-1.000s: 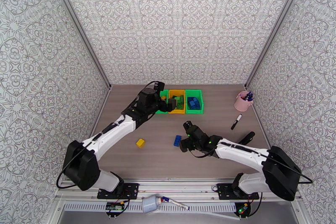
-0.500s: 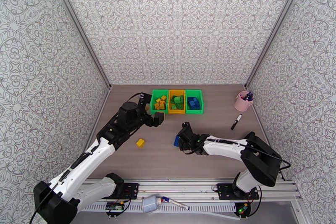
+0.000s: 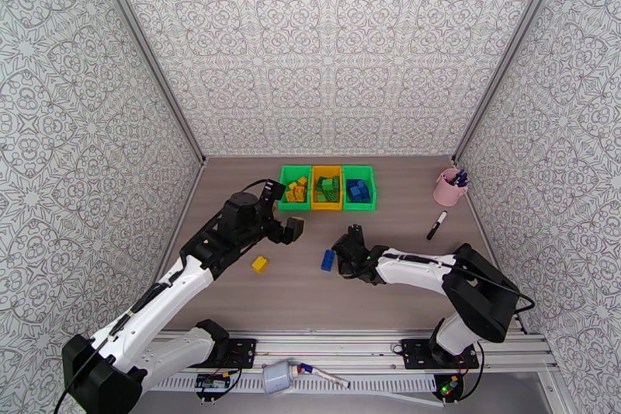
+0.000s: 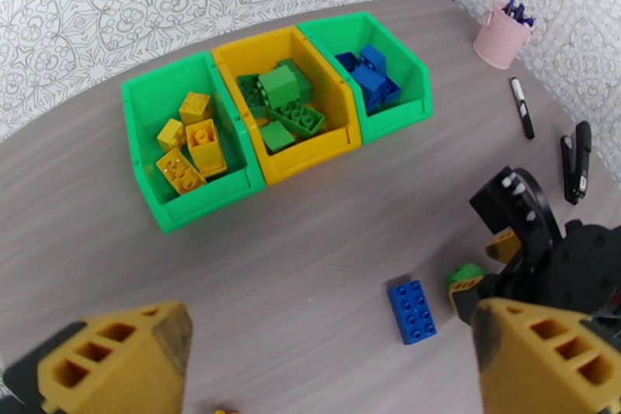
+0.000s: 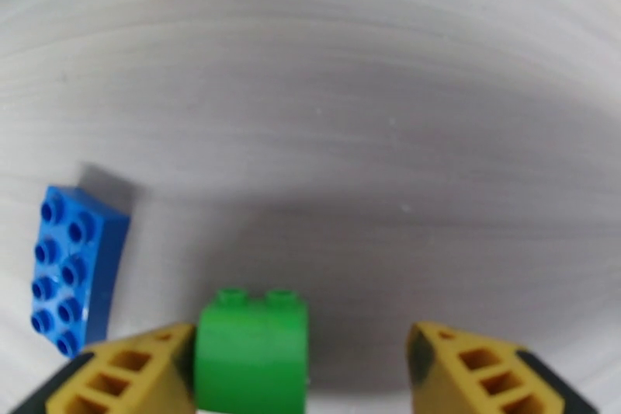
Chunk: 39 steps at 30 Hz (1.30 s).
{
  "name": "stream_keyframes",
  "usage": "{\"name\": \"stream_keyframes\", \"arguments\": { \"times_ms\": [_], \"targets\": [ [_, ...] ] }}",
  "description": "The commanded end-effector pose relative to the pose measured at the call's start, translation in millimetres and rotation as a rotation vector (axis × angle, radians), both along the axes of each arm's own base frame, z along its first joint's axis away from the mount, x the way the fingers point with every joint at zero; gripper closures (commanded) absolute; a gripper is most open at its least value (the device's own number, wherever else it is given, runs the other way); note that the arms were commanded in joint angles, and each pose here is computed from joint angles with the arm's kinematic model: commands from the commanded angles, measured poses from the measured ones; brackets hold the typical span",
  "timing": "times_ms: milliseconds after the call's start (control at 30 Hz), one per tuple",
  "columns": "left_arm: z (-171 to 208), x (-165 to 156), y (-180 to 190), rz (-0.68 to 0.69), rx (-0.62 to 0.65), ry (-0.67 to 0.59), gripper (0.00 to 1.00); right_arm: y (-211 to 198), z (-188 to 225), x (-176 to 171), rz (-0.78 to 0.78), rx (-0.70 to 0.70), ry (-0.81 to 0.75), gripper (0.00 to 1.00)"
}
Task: Sort the legos into containers by color
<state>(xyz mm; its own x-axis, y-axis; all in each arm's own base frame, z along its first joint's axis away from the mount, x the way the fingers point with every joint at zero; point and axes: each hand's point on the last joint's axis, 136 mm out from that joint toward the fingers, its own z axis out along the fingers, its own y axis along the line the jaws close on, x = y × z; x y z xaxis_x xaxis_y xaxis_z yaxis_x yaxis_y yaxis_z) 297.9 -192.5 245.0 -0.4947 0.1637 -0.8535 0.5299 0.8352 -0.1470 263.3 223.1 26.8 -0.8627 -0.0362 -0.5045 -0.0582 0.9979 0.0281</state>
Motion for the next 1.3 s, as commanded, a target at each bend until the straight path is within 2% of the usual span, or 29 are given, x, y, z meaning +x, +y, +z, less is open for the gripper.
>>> {"name": "stream_keyframes", "arguments": {
  "times_ms": [0,67,267,367,533,733,900,1067,1267],
  "targets": [
    [-9,-11,-1,-0.041,0.038,0.009,0.00,7,1,7,-0.021,0.010,0.000,0.35],
    [-10,-13,-3,-0.048,0.043,0.003,0.00,6,1,7,-0.019,0.002,-0.001,0.40],
    [-13,-17,-4,-0.061,0.064,-0.004,0.00,6,4,8,-0.014,-0.005,-0.006,0.68],
    [-18,-21,-5,-0.073,0.077,0.006,0.00,6,11,9,-0.008,0.006,-0.021,0.74],
    [-23,-27,-7,-0.076,0.071,0.022,0.00,8,39,19,0.004,0.031,-0.095,0.75],
    [-30,-38,-9,-0.088,0.064,0.041,0.00,13,77,48,0.044,0.083,-0.176,0.76],
    [-36,-46,-6,-0.071,0.054,0.061,0.00,23,104,95,0.079,0.146,-0.242,0.76],
    [-37,-48,-4,-0.053,0.049,0.058,0.00,47,125,146,0.154,0.145,-0.296,0.76],
    [-41,-49,1,-0.036,0.069,0.063,0.00,86,129,194,0.303,0.112,-0.347,0.75]
  ]
}}
